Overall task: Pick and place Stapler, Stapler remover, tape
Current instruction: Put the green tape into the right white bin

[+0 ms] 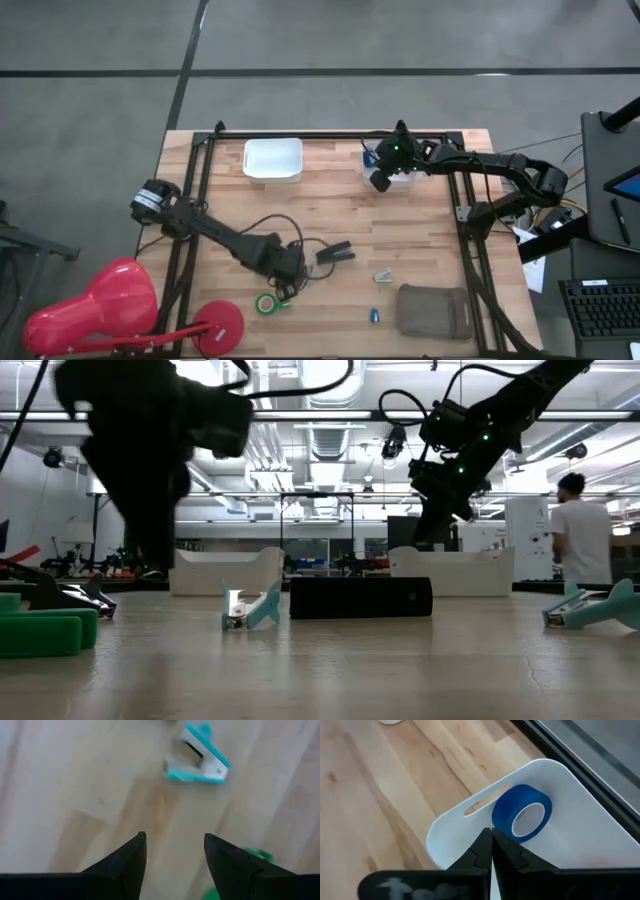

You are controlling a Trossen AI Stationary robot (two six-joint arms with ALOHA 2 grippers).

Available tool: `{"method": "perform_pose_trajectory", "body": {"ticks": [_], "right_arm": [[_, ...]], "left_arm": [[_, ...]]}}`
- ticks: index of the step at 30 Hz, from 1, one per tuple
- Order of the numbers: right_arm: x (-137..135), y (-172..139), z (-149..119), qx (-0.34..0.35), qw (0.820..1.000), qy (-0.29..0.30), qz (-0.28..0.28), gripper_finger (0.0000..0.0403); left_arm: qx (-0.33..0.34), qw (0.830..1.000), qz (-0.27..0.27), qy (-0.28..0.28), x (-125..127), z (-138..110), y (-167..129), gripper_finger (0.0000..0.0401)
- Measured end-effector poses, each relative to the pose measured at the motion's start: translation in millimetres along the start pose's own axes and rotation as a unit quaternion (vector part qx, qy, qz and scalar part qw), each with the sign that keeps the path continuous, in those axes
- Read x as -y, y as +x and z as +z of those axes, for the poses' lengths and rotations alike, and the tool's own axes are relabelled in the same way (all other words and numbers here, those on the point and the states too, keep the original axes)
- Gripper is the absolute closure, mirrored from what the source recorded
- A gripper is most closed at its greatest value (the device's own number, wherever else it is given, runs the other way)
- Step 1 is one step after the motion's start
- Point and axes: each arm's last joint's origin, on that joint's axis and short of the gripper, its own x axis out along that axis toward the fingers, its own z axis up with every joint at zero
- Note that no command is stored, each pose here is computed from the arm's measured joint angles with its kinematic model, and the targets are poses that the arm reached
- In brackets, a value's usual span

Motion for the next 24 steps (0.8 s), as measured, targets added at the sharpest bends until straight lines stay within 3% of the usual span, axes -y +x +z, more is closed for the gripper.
{"method": "perform_pose_trajectory", "body": {"ticks": [14,24], "right_arm": [[-6,-17,2,0.017,1.000,-0.008,0.012,0.0394],[-16,-20,2,0.022,0.999,-0.014,0.027,0.0394]], "left_arm": [[-0.013,0.992,-0.061,-0.107,56,-66,-13,0.0202],[0.026,0.986,-0.049,-0.158,55,-83,-2,0.0202]]}}
